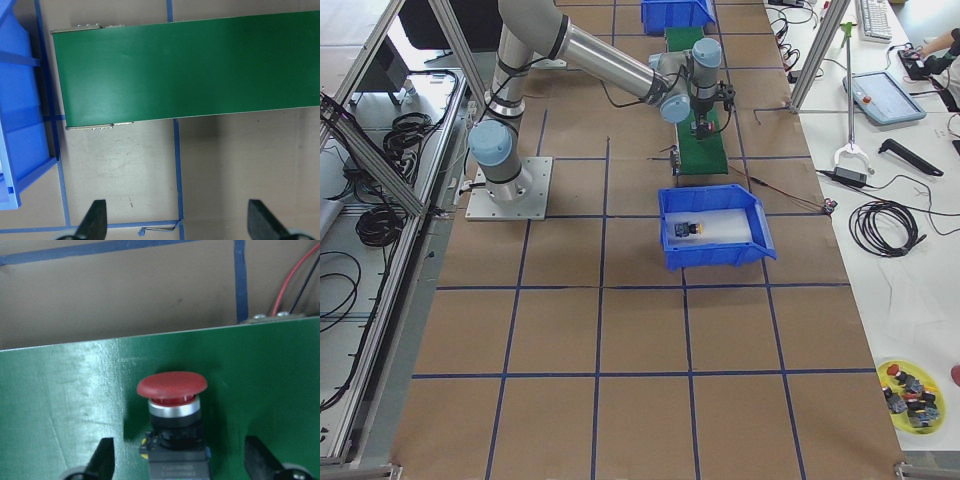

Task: Transport two buttons from left to right
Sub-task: 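Close the right gripper on the red button and lift it, then carry the red button with the right gripper into the blue bin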

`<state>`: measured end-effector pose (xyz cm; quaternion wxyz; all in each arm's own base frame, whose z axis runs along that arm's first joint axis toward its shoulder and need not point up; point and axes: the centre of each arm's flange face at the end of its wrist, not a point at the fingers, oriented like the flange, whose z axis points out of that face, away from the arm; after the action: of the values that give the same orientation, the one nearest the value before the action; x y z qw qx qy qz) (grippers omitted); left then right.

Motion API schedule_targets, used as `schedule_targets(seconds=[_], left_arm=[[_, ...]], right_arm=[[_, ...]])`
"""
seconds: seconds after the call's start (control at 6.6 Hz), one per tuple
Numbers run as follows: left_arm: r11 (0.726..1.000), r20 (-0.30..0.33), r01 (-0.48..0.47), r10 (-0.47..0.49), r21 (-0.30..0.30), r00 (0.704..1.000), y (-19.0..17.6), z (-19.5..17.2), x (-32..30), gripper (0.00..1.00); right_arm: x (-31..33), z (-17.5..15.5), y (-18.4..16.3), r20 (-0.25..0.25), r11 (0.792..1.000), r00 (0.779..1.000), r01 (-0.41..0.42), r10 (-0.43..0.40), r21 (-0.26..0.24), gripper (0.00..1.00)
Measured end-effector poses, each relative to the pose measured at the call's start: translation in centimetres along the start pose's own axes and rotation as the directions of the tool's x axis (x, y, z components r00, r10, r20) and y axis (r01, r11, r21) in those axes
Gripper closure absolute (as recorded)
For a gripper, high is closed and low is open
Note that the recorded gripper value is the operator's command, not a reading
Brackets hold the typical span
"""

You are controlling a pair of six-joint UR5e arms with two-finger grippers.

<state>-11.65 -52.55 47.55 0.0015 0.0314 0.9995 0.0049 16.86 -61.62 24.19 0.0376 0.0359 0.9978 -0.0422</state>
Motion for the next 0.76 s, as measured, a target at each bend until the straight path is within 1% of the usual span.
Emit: schedule_targets(seconds=[0.15, 0.3, 0.45, 0.61, 0.76], left_arm=[[1.000, 0.000, 0.001, -0.001, 0.000, 1.000, 0.0, 0.0, 0.0, 0.00], [1.000, 0.000, 0.001, -0.001, 0.001, 1.000, 0.0, 0.0, 0.0, 0.00], [1.000, 0.000, 0.002, -0.002, 0.001, 1.000, 0.0, 0.0, 0.0, 0.00], [1.000, 0.000, 0.001, -0.001, 0.000, 1.000, 0.0, 0.0, 0.0, 0.00], [1.000, 0.000, 0.002, -0.002, 0.000, 1.000, -0.1, 0.0, 0.0, 0.00]], right_arm=[[0.2, 0.1, 0.0, -0.022, 1.000, 1.000, 0.004, -0.004, -0.009, 0.96], [0.4, 0.0, 0.0, -0.031, 1.000, 1.000, 0.004, -0.005, -0.021, 0.96], [0.6, -1.0, -0.4, -0.039, 1.000, 0.999, 0.008, -0.009, -0.019, 0.96], [1.3, -3.0, -1.3, -0.058, 1.000, 0.998, 0.014, -0.015, -0.011, 0.96], [2.8, -6.5, -2.6, -0.080, 1.000, 0.997, 0.019, -0.019, -0.006, 0.96]])
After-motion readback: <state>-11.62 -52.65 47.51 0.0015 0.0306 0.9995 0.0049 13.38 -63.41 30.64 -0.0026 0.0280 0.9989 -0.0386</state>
